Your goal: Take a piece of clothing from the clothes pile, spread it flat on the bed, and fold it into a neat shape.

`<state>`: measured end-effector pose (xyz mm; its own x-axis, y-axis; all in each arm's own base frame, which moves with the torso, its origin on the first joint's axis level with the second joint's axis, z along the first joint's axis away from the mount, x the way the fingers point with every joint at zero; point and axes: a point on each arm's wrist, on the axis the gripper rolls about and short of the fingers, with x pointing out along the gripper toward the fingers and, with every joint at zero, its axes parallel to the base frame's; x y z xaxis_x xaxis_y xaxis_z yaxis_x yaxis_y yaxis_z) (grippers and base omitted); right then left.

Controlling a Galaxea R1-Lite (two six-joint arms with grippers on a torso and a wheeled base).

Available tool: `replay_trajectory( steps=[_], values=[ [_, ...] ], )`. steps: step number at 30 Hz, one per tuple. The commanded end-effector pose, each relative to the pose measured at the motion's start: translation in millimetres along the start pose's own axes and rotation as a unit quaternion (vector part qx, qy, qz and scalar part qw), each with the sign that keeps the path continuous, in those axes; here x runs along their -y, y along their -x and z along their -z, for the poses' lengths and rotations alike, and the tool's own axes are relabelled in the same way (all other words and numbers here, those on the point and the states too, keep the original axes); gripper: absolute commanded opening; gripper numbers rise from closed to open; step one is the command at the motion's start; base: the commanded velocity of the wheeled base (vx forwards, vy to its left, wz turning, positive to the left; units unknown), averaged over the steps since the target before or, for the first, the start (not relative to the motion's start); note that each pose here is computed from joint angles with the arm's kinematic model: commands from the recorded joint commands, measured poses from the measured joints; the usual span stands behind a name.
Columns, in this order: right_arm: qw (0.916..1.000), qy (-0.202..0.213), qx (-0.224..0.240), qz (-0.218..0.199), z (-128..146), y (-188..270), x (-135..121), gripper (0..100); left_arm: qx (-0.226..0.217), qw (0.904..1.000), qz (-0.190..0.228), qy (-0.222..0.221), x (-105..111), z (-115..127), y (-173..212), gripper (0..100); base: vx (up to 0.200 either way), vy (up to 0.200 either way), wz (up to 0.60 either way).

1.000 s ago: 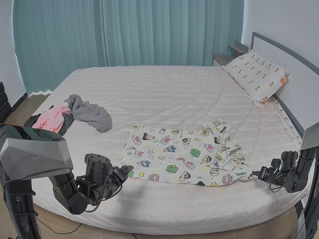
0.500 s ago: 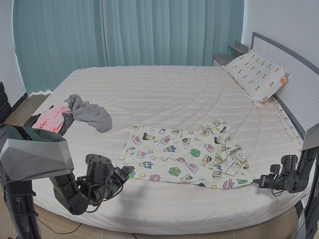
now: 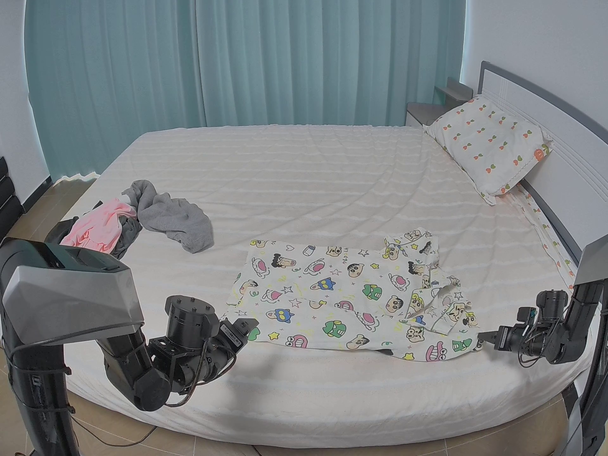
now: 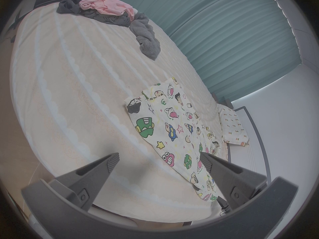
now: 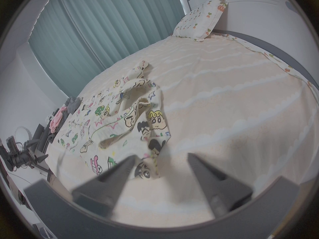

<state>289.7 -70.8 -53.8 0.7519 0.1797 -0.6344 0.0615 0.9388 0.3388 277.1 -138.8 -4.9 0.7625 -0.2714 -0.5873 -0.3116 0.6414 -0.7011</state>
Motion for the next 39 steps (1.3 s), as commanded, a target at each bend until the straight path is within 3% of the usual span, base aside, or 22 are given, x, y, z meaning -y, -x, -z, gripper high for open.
replay_trajectory(
  steps=[1,5,9,13,17,22,39],
  values=[
    [0.9988,-0.021,0.043,-0.013,-15.5,10.2,-9.8,100,0.0,1.0,0.001,0.0,0.3,0.1,-0.6,100,0.0,0.0,0.0],
    [0.9907,-0.089,0.079,-0.066,-28.4,17.9,-48.9,100,0.0,1.0,0.0,0.0,0.0,0.2,-0.4,100,0.0,0.0,0.0],
    [0.9876,-0.1,0.094,-0.076,-35.0,20.4,-66.5,100,0.0,1.0,-0.002,-0.001,-0.6,0.9,0.5,100,0.0,0.0,0.0],
    [0.9887,-0.096,0.064,-0.096,-22.6,11.1,-84.9,100,0.001,1.0,0.0,0.0,0.5,0.5,-0.5,100,0.0,0.0,0.0],
    [0.9845,-0.13,0.034,-0.113,-11.7,-7.0,-102.7,100,-0.003,1.0,-0.002,-0.002,-0.5,2.9,0.6,100,0.0,0.0,0.0],
    [0.9833,-0.168,0.045,-0.052,-2.3,-41.5,-97.6,100,-0.003,1.0,-0.002,-0.002,-0.5,2.9,0.6,100,0.0,0.0,0.0],
    [0.9829,-0.174,0.042,-0.043,2.1,-60.9,-91.4,100,-0.003,1.0,-0.002,-0.003,-0.4,3.0,-0.3,100,0.0,0.0,0.0]
  ],
)
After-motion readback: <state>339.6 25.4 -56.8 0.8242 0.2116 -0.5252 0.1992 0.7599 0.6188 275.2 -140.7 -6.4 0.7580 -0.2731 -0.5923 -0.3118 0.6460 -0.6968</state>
